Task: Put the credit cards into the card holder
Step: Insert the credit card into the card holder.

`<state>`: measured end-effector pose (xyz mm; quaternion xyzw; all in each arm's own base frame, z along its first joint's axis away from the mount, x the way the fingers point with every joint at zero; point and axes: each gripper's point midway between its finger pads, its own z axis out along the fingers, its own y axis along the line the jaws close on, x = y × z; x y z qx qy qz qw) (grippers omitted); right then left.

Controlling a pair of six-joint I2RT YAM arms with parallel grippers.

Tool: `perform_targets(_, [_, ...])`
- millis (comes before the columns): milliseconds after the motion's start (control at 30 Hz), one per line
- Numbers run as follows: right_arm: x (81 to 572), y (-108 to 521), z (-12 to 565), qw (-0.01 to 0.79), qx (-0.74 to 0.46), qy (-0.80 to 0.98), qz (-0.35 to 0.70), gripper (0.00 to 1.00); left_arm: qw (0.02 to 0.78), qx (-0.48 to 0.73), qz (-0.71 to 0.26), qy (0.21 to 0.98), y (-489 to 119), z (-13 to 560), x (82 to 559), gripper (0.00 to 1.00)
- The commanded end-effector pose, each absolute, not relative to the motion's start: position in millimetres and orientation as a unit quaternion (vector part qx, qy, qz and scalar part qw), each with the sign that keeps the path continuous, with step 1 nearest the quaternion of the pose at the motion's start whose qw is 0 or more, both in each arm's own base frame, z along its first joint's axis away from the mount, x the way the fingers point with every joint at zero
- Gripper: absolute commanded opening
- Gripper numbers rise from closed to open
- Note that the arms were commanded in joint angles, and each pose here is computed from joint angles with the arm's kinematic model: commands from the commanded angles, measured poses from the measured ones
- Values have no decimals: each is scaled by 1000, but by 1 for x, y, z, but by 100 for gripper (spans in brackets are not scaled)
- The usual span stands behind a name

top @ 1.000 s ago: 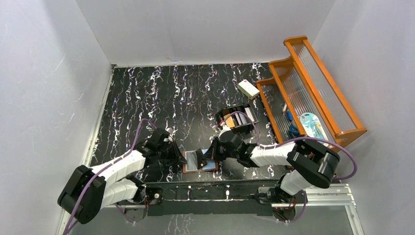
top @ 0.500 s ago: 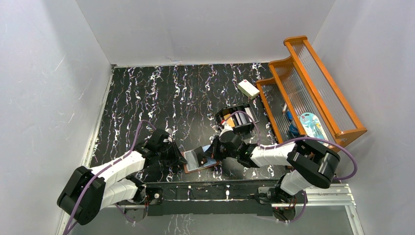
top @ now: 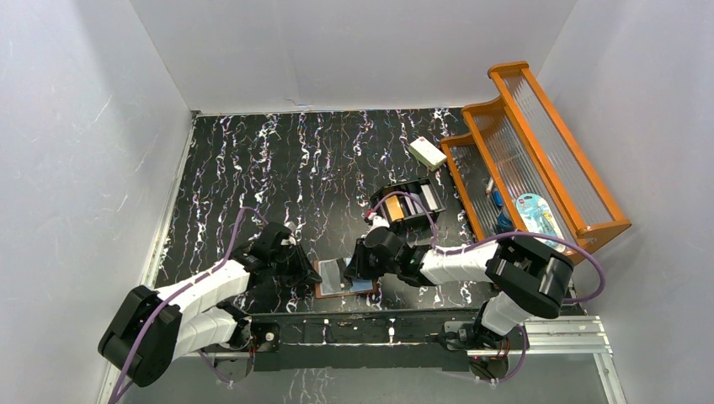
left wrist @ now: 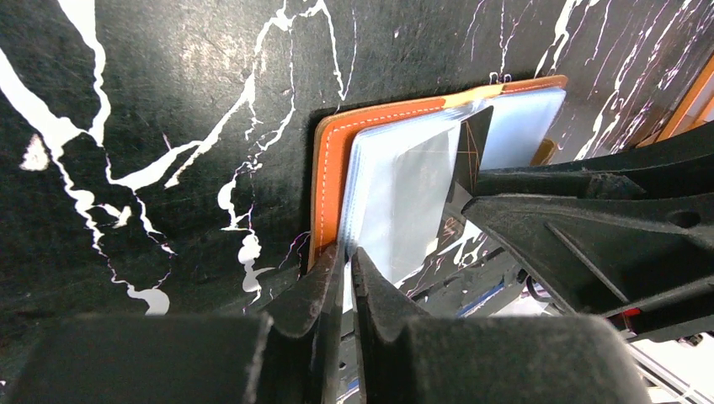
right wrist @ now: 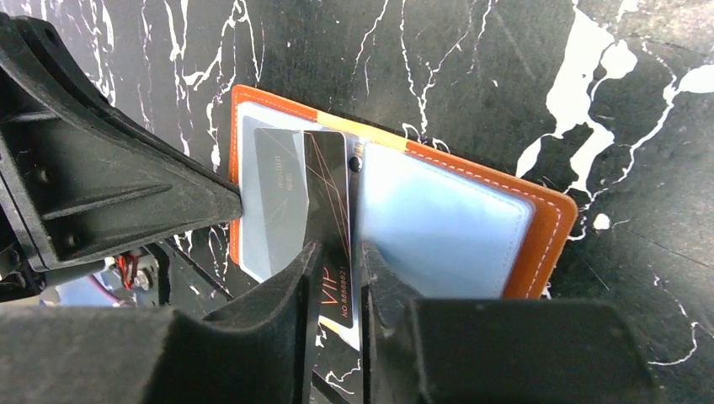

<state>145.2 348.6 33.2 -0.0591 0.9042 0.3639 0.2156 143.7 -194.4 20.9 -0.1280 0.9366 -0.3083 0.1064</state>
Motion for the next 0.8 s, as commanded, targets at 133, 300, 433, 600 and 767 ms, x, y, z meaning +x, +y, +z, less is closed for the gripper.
perform_targets(133, [150, 347, 38, 220, -90, 919, 316, 39, 83, -130, -281, 947, -184, 9, 130, 9])
perform_targets(300, [144, 355, 36, 206, -95, 919, 322, 39, 84, -131, -283, 947, -184, 10, 130, 9])
perform_targets(433, [140, 365, 43, 201, -97, 916, 332, 38, 82, -134, -284, 946, -184, 10, 129, 9])
perform_targets(600, [126, 371, 38, 172, -72, 923, 336, 35, 78, -144, -296, 941, -188, 15, 128, 9])
perform_targets(767, [131, 376, 38, 174, -46, 925, 335, 33, 79, -161, -309, 934, -190, 21, 127, 9])
